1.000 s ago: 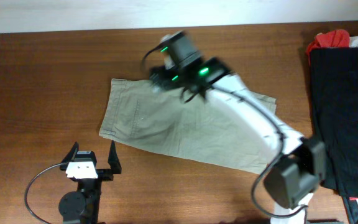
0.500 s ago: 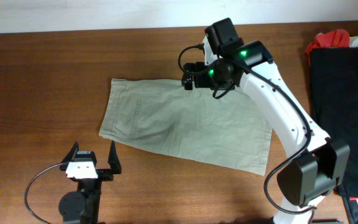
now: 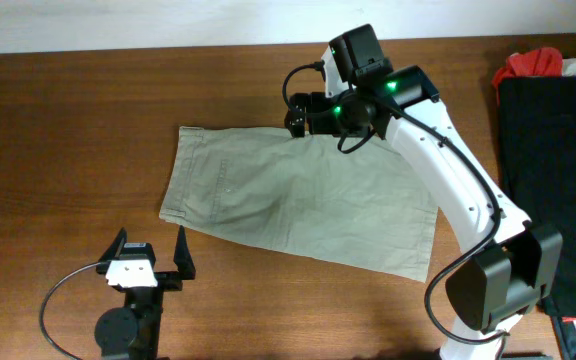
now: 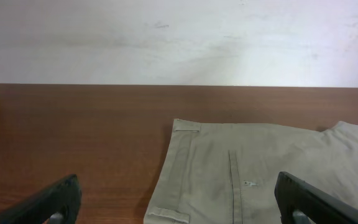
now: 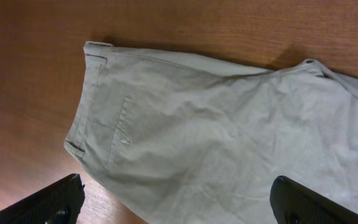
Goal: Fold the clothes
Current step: 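Drag the khaki trousers left onto the table center with the right gripper, then release the trousers and raise the right gripper back toward the pile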
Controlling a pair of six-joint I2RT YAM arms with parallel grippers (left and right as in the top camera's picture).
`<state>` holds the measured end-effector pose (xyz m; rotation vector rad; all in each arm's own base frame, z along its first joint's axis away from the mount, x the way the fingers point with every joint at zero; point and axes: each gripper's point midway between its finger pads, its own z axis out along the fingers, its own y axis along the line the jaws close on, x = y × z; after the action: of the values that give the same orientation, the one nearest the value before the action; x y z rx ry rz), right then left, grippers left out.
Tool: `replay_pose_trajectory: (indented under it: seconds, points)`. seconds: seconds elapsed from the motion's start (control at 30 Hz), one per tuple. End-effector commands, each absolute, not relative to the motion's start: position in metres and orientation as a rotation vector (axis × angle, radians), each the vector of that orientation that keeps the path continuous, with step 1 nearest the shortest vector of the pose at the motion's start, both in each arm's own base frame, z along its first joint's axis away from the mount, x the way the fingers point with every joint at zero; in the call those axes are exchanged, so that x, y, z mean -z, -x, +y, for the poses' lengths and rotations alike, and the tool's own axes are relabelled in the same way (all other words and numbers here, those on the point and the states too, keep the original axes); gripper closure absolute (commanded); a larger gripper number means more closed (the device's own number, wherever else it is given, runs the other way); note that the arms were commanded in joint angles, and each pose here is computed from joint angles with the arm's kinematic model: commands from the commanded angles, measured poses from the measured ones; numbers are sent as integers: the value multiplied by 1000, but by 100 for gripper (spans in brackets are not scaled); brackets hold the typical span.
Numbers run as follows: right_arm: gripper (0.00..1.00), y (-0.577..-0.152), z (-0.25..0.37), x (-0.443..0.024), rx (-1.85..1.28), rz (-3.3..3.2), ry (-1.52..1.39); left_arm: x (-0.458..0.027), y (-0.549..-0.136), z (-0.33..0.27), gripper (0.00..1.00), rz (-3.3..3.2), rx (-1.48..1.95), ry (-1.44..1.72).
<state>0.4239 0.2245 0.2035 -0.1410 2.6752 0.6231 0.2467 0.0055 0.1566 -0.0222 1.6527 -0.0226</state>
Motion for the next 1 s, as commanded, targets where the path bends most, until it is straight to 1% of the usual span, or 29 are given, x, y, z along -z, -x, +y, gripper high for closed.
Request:
replay_pose_trajectory:
  seconds: [0.0,0.17,0.33,0.4,0.87,0.9,0.97]
  points:
    - [1,-421,225,-226,-654,2616,159,-155,-246,6,1,1657,10,11]
    - [1,-421,225,-244,-664,2561,175,-155,-246,6,1,1657,10,11]
    - [1,-407,213,-298,-640,2424,195,-155,-246,6,1,1657,10,11]
    - [1,-403,209,-308,-637,2400,194,-155,-246,6,1,1657,10,11]
    - [1,-414,212,-313,-638,2353,194,-155,-246,6,1,1657,10,11]
    - [1,-418,205,-312,-586,2346,201,-155,-246,6,1,1657,10,11]
    - [1,-433,168,-311,-438,2339,97,-155,-246,6,1,1657,10,11]
